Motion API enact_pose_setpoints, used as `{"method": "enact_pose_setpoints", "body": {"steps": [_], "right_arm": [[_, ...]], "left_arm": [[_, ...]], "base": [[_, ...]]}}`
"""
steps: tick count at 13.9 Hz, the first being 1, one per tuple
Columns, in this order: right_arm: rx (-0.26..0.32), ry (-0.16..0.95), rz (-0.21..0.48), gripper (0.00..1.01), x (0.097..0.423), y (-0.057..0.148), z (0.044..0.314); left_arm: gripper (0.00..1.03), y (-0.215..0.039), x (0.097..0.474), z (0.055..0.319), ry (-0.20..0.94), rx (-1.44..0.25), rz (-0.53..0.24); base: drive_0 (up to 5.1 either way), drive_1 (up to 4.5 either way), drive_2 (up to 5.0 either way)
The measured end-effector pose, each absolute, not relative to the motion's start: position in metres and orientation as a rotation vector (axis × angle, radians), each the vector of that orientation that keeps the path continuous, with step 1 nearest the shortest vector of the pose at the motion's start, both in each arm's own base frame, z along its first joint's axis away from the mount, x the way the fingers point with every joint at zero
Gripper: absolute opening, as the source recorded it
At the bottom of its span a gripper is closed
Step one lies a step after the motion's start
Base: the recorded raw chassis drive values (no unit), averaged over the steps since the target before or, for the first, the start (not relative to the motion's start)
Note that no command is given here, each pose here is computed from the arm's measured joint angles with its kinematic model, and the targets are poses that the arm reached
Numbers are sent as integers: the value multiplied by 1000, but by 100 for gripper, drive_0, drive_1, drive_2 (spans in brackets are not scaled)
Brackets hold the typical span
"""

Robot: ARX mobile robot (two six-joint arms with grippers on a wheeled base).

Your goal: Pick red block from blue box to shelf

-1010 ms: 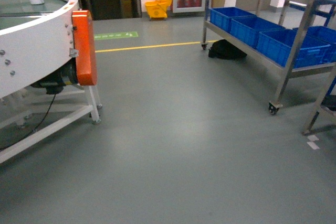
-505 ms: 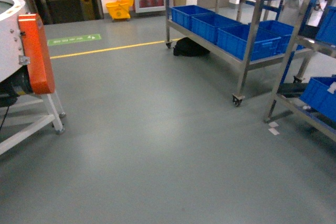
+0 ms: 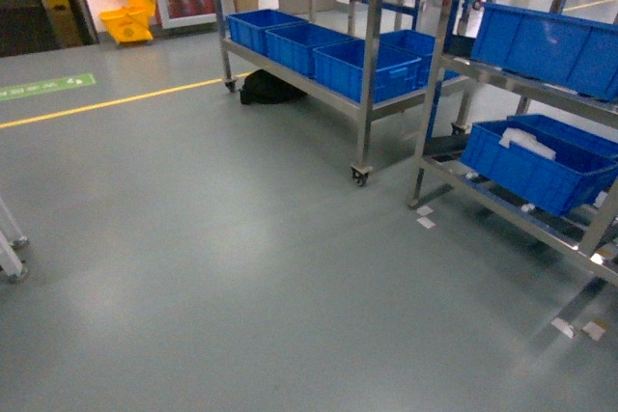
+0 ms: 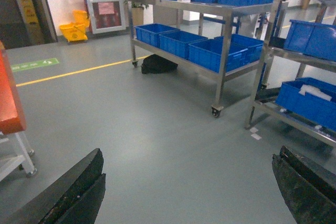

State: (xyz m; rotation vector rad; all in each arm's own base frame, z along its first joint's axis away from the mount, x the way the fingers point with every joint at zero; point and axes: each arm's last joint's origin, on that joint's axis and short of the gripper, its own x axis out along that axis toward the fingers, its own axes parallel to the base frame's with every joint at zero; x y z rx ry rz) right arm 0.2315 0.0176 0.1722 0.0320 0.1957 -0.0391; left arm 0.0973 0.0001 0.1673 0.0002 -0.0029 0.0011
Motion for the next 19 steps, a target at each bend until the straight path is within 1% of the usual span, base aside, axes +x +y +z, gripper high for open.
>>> {"method": "enact_pose_setpoints", "body": {"steps": [19], "right_arm": [[32, 196, -39, 28, 231, 18, 172]], "left_arm": [[98, 0, 97, 167, -3, 0, 0]], "base": [[-151, -151, -151]]}}
